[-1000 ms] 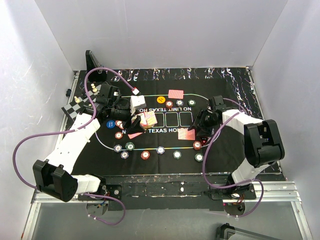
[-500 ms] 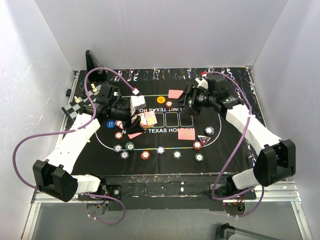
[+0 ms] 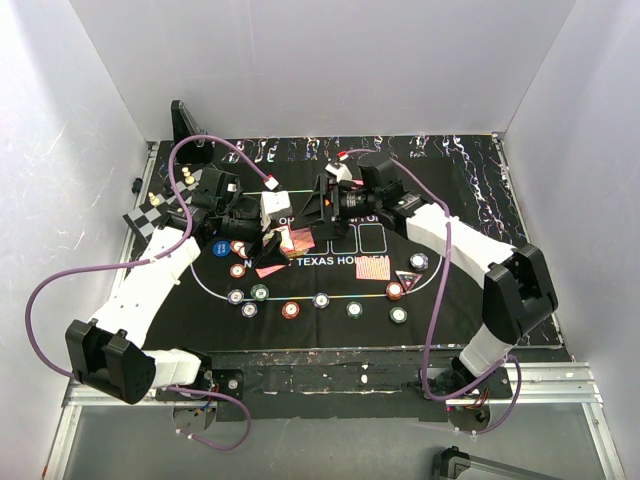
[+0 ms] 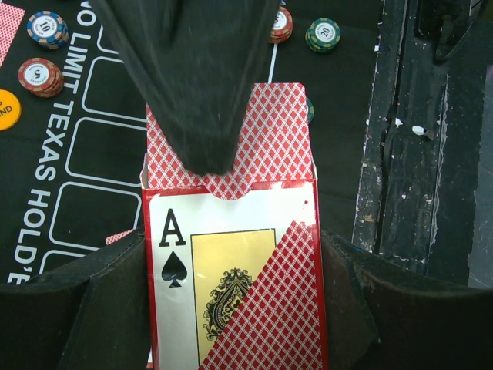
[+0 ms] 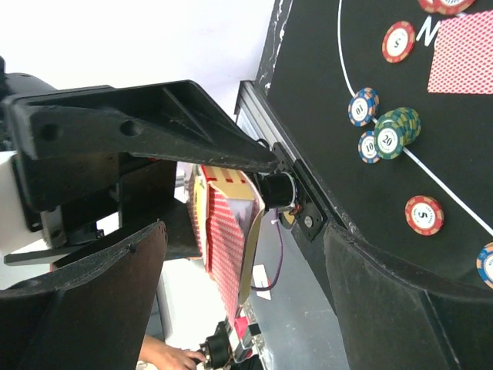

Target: Distribute texas hold em gaming equipment

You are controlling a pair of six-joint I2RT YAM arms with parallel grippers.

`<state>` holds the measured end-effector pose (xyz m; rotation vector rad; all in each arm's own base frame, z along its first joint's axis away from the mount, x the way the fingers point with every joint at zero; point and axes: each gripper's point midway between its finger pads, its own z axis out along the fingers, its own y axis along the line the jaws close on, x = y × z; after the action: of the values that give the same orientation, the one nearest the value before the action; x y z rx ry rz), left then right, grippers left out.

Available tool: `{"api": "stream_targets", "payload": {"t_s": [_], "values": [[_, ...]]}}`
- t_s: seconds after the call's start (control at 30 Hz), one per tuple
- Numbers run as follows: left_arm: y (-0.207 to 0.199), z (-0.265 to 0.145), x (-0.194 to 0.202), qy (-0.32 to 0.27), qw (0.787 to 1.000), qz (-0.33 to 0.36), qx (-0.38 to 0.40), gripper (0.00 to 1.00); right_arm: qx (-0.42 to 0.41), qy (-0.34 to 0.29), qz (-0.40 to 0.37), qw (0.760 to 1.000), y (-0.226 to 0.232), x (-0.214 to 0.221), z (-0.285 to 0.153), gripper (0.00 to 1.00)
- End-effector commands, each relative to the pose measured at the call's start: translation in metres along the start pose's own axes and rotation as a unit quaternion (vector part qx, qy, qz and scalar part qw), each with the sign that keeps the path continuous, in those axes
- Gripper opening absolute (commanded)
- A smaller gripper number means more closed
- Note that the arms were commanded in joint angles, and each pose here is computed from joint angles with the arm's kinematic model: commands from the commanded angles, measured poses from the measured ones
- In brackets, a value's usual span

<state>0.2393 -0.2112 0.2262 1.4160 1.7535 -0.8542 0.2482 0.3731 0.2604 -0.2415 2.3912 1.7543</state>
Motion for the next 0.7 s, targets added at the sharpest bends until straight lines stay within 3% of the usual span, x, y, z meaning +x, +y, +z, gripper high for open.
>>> {"api": "stream_targets", "payload": {"t_s": [0.0,0.17,0.5,0.67], "values": [[-0.005,-0.012,-0.023,-0.033,0.999,0.033,-0.005,0.00,-0.036,0.013,-0.028,0.999,0.026,0.000,0.009,0.90],[-0.005,-0.012,-0.025,-0.035,0.999,0.035,-0.005,0.00,-0.057,0.025,-0.015,0.998,0.024,0.004,0.015,0.89],[-0.004,-0.013,-0.027,-0.039,0.998,0.039,-0.009,0.00,-0.053,0.042,0.007,0.998,0.010,0.016,0.015,0.65],[-0.003,-0.014,-0.030,-0.041,0.998,0.039,-0.010,0.00,-0.050,0.048,0.016,0.997,0.004,0.019,0.013,0.61]]}}
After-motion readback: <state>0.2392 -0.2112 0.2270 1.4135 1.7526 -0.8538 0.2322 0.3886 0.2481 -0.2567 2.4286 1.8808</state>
